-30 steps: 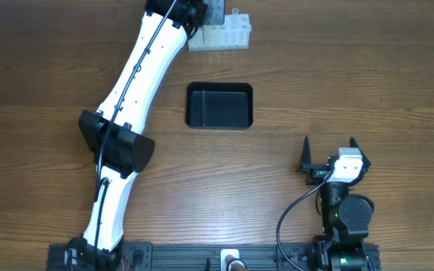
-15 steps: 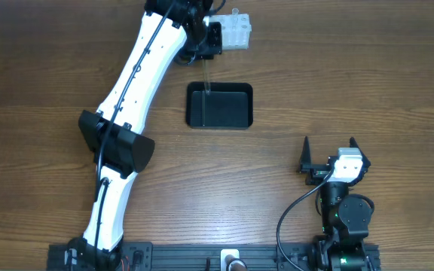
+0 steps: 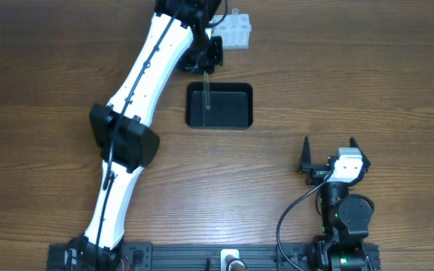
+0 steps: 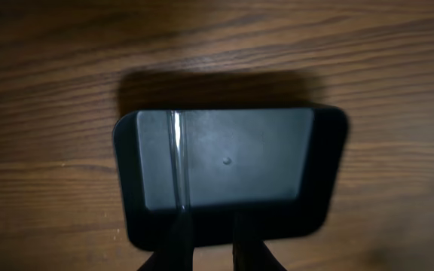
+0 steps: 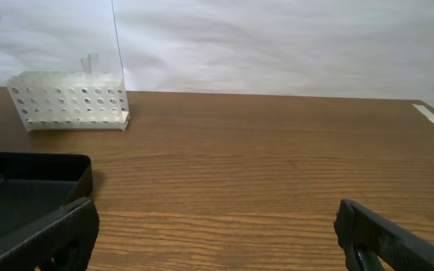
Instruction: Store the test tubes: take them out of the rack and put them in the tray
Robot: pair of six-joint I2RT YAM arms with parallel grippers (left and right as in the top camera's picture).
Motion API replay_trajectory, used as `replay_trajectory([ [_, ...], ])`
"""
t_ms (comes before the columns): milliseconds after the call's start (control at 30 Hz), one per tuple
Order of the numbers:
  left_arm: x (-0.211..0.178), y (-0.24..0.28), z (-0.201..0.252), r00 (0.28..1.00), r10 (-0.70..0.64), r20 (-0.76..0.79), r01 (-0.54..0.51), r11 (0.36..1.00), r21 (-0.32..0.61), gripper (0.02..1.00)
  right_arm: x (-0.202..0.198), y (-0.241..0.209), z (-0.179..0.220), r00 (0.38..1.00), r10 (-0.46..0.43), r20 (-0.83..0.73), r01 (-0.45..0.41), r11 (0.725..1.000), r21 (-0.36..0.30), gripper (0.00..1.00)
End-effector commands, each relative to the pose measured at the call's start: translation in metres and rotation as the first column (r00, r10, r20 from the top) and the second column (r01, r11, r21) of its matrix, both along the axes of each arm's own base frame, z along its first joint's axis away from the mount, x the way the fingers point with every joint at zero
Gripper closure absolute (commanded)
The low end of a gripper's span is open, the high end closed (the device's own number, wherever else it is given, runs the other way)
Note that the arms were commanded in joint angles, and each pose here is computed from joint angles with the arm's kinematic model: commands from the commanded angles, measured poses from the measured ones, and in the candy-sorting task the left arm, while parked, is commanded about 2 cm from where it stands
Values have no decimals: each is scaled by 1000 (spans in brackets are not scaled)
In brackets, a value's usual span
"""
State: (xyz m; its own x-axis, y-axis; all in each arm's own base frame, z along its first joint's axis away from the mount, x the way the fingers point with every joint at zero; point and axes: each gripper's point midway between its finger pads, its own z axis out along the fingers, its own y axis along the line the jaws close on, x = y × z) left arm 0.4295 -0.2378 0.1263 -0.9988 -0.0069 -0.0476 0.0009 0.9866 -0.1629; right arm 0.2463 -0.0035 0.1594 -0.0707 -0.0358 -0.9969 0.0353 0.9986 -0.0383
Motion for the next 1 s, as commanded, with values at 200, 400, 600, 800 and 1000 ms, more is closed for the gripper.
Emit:
replay_trajectory([
  [200, -2, -5, -41, 997, -4, -82, 6, 1000, 26, 980, 0, 2, -2, 1000, 11, 0, -11, 1000, 3, 7],
  [400, -2, -11, -55, 996, -13, -93, 16, 999, 32, 978, 0, 2, -2, 1000, 11, 0, -11, 1000, 3, 9],
  [600, -4, -12, -67, 993, -15, -116, 20, 999, 43, 978, 0, 2, -2, 1000, 11, 0, -11, 1000, 3, 9],
  [800, -5, -13, -78, 991, -18, -134, 25, 998, 52, 978, 0, 2, -2, 1000, 11, 0, -11, 1000, 3, 7],
  [1000, -2, -16, -81, 992, -19, -124, 25, 999, 46, 978, 0, 2, -2, 1000, 11, 0, -11, 1000, 3, 9],
])
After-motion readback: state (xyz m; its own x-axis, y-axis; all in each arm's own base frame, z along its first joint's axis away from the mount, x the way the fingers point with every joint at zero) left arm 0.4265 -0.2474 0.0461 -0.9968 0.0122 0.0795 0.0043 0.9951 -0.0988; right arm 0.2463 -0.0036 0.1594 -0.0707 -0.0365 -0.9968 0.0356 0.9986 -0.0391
